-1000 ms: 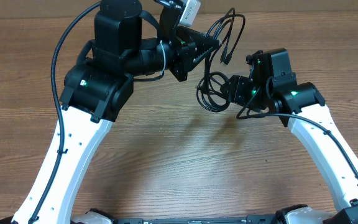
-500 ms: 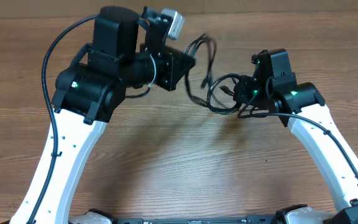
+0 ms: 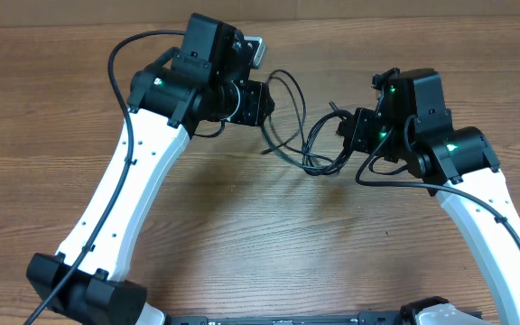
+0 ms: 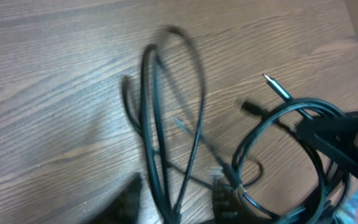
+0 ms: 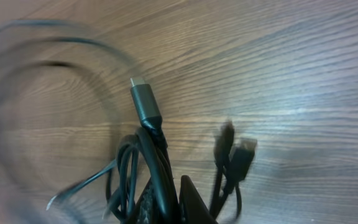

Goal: Untangle cables

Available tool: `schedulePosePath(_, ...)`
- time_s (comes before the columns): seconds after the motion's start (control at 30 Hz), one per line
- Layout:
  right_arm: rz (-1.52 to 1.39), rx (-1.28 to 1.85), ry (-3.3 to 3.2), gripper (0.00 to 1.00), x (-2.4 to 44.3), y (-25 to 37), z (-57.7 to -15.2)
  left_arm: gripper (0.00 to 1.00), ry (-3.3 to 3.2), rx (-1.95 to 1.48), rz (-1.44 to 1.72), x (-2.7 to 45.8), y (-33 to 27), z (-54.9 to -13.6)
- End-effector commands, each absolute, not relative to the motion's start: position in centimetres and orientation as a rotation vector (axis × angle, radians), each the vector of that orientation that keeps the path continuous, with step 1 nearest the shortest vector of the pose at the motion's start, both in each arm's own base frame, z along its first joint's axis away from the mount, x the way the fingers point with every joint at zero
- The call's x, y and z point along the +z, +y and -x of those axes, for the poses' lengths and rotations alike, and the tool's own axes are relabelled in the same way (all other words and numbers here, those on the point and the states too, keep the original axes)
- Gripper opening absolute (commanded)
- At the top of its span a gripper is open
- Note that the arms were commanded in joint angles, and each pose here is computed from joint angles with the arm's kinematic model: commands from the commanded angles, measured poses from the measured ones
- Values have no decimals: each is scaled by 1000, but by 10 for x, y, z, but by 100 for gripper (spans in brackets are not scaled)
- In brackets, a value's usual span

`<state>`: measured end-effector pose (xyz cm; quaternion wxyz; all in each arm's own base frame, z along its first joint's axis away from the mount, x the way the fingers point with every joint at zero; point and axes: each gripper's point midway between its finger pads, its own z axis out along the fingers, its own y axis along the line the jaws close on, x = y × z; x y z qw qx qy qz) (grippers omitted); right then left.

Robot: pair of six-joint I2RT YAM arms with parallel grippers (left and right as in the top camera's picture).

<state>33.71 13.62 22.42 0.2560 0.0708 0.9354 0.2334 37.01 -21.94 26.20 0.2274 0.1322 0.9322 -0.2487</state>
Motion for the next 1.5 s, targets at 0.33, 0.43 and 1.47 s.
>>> schedulePosePath(0.33, 26, 816, 2495, 4, 247, 164, -326, 73, 2593, -689, -421, 259, -227, -360)
schedulePosePath(0.43, 29, 824, 2495, 4, 248, 165, -326, 78, 2590, -682, -511, 252, -233, -358)
schedulePosePath(1.47, -15, 648, 2559, 13, 231, 143, -323, 4, 2496, -803, -995, 199, -276, -359)
